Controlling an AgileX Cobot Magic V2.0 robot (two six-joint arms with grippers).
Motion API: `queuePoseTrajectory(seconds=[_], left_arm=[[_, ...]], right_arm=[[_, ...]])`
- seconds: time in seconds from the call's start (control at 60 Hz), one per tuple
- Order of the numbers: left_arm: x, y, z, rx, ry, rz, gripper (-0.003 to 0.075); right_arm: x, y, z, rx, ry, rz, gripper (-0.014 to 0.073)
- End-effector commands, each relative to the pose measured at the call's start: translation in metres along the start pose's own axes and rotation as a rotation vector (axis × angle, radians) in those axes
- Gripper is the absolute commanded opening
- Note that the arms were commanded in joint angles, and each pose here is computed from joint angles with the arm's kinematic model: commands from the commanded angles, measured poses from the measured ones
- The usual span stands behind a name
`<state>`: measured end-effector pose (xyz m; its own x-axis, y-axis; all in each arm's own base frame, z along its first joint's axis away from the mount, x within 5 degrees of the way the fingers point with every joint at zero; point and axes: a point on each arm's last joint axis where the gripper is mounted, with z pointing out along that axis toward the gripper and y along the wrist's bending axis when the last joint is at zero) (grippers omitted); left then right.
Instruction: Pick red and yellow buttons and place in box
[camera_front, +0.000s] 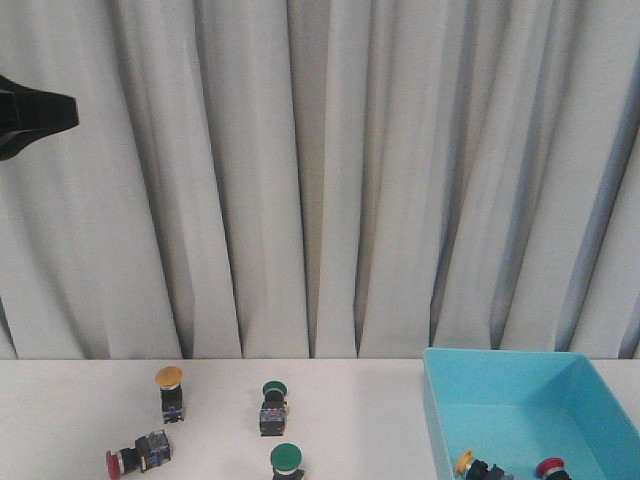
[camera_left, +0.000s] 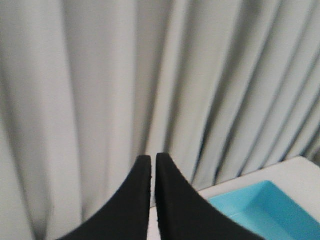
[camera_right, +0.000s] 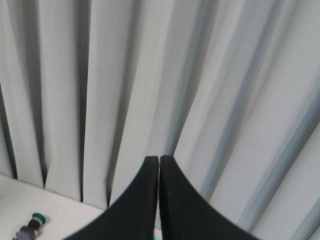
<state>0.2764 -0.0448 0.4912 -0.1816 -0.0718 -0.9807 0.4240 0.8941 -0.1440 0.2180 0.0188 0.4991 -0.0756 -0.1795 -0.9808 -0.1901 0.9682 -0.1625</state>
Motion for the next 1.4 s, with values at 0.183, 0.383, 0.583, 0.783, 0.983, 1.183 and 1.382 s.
queuePoseTrajectory(seconds=[0.183,0.383,0.583,0.783,0.983,1.183,1.382], left_arm=[[-0.017,0.004,-0.015,-0.119,-0.098,0.005,0.0024],[-0.017,0.004,-0.015,-0.120,-0.099,0.005,0.0024],[-0.017,0.004,-0.015,-0.120,-0.099,0.005,0.0024],[-0.017,0.004,-0.015,-0.119,-0.097,0.005,0.0024],[-0.012,0.003,-0.005,-0.100,-0.069,0.001,0.0024],[0.006,-0.009,-0.022,-0.158,-0.072,0.083,0.0024],[0.082,-0.007,-0.069,-0.298,-0.086,0.024,0.0024]], right_arm=[[-0.024,-0.006,-0.011,0.066,-0.185,0.011,-0.0007],[-0.024,-0.006,-0.011,0.066,-0.185,0.011,-0.0007],[-0.024,-0.006,-0.011,0.066,-0.185,0.011,-0.0007],[-0.024,-0.006,-0.011,0.066,-0.185,0.011,-0.0007],[-0.024,-0.006,-0.011,0.065,-0.184,0.011,-0.0007],[-0.023,-0.006,-0.011,0.064,-0.182,0.013,-0.0007],[-0.023,-0.006,-0.011,0.063,-0.182,0.013,-0.0007]])
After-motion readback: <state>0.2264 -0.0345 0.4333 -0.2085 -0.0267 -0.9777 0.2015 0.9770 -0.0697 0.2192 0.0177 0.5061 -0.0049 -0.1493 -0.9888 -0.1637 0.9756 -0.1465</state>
